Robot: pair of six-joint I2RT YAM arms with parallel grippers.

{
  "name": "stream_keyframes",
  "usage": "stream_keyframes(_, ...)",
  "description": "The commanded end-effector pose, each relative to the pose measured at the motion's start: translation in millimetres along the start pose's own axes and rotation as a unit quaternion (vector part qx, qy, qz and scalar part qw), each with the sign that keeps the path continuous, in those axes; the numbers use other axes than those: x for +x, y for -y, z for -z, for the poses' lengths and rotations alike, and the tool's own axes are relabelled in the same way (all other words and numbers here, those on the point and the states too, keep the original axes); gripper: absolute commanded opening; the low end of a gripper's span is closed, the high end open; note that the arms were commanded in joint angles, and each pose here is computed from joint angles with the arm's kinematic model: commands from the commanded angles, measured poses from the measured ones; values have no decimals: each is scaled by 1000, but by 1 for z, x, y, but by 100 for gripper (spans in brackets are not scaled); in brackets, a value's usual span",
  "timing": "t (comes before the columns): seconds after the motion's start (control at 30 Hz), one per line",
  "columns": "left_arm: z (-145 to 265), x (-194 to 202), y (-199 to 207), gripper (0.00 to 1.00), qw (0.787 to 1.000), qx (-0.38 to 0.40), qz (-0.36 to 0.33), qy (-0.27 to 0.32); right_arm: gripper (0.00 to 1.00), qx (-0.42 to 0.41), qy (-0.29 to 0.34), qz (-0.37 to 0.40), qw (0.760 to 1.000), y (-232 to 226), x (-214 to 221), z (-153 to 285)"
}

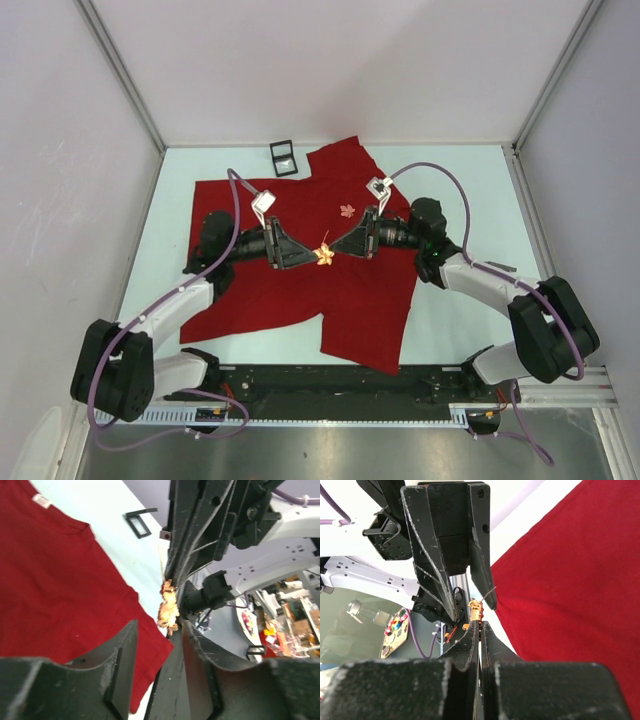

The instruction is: Remove the brooch from the garment

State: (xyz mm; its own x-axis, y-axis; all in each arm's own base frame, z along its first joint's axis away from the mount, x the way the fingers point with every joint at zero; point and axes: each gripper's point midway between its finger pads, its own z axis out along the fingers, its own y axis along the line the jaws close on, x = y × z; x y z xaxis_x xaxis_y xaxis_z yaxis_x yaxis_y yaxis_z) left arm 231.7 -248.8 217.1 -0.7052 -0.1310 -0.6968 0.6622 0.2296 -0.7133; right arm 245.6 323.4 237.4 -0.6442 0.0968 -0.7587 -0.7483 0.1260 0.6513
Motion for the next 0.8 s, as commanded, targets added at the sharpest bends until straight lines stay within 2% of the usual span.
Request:
stream_keyframes(0.0,-4,2,19,40,998,55,-21,-11,0,-22,6,44,999,-19,-15,-6)
stream_keyframes(0.07,-4,6,22,36,998,67,-7,-17,0,-22,4,42,999,-19,-13,-8)
stream_keyframes(0.17,-5,3,21,5,998,61,-4,-11,0,-20,5,43,999,-19,-15,-10)
stream_keyframes(0.2,-5,6,15,0,999,48,0,-16,0,-18,5,44,999,-17,-16,-10)
stream_keyframes(0.23,-5,3,15,0,999,43,-6,-13,5,-11,3,38,999,-15,-15,-9)
stream_keyframes(0.27,-5,2,13,0,999,38,-8,-14,18,1,6,32,999,-9,-18,-6)
stream_keyframes(0.3,-5,4,11,1,999,34,-7,-18,39,15,13,25,999,-4,-21,-5)
stream_keyframes(0.4,-6,3,14,1,999,40,-5,-24,57,27,25,4,999,1,-28,0)
stream_keyframes(0.5,-6,4,14,1,999,41,-1,-30,65,17,39,0,999,-6,-37,-3)
stream_keyframes(0.77,-7,5,17,0,999,38,8,-32,66,0,22,-8,1000,-6,-35,-26)
